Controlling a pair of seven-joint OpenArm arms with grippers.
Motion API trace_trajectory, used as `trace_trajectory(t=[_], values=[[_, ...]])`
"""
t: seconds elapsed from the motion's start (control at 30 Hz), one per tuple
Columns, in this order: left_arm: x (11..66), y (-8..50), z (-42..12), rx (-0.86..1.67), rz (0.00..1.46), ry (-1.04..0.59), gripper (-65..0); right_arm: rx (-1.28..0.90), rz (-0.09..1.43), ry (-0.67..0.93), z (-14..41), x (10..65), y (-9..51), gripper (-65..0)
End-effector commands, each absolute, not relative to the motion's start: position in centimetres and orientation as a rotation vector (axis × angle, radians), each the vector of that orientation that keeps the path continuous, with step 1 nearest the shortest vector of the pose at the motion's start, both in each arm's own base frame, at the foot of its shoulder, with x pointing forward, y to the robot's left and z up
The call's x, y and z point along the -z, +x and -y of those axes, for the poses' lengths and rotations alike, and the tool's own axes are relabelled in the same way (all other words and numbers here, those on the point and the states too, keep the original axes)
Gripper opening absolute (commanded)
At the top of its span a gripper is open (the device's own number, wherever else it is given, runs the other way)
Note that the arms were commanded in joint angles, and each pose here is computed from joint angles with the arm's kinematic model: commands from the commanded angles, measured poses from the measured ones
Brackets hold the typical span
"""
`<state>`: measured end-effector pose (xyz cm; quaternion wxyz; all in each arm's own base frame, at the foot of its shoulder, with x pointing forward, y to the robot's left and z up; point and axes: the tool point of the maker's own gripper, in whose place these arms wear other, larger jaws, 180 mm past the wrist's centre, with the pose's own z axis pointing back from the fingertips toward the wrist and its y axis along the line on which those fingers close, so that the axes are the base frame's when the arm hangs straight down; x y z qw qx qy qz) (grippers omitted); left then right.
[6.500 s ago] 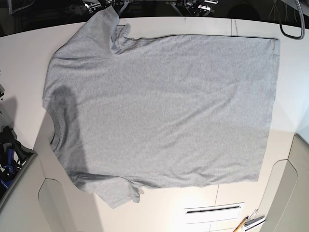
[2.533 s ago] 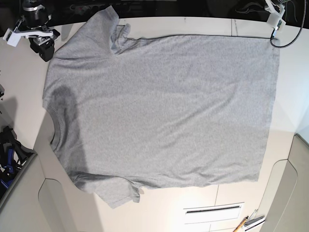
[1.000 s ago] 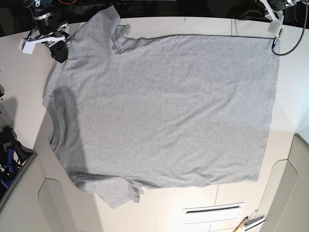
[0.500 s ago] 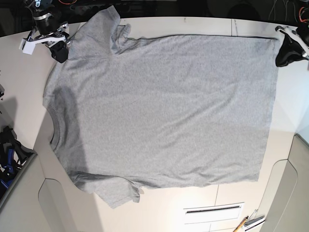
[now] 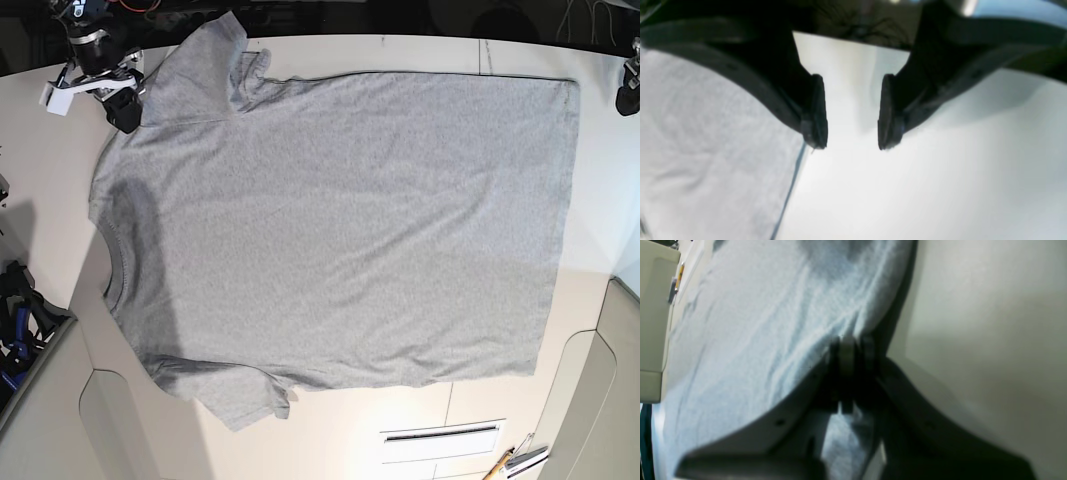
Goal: Fold the T-shirt properly
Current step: 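Lower the left gripper onto the shirt's hem corner and grasp, then pull the shirt edge with both grippers to straighten it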
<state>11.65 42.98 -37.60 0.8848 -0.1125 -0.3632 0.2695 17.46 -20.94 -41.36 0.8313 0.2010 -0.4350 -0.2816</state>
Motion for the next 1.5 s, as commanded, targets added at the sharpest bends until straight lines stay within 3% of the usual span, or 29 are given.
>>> trace_trajectory(t=[0.0,0.23,0.57,0.93,1.27,1.33,1.47], values=[[36.8,12.0,-43.5,-0.561,0.779,-0.247,-36.8,0.582,0.962,0.434,21.1,40.4,18.0,-65.0],[39.8,10.2,-42.1,-0.635,0.692,-0.322,-36.8,0.582,0.961,0.434,21.2,40.4,17.9,-65.0],[42.7,11.8,-37.3,-0.551,0.593,-0.421,-36.8,0.58,0.959,0.436,21.1,40.4,17.9,-65.0],[43.7,9.0,-33.7,-0.477,0.394,-0.537,-36.8,0.579,0.958,0.435,21.1,40.5,17.9,-65.0],[43.4,9.3,-33.3,-0.489,0.402,-0.571,-36.9,0.579,0.958,0.436,21.1,40.5,17.9,-65.0],[43.2,9.5,-33.3,-0.475,0.418,-0.578,-40.6,0.579,0.958,0.436,21.1,40.5,17.9,-65.0],[42.9,9.8,-33.2,-0.487,0.436,-0.595,-63.0,0.575,0.949,0.439,20.9,40.5,17.8,-65.0]])
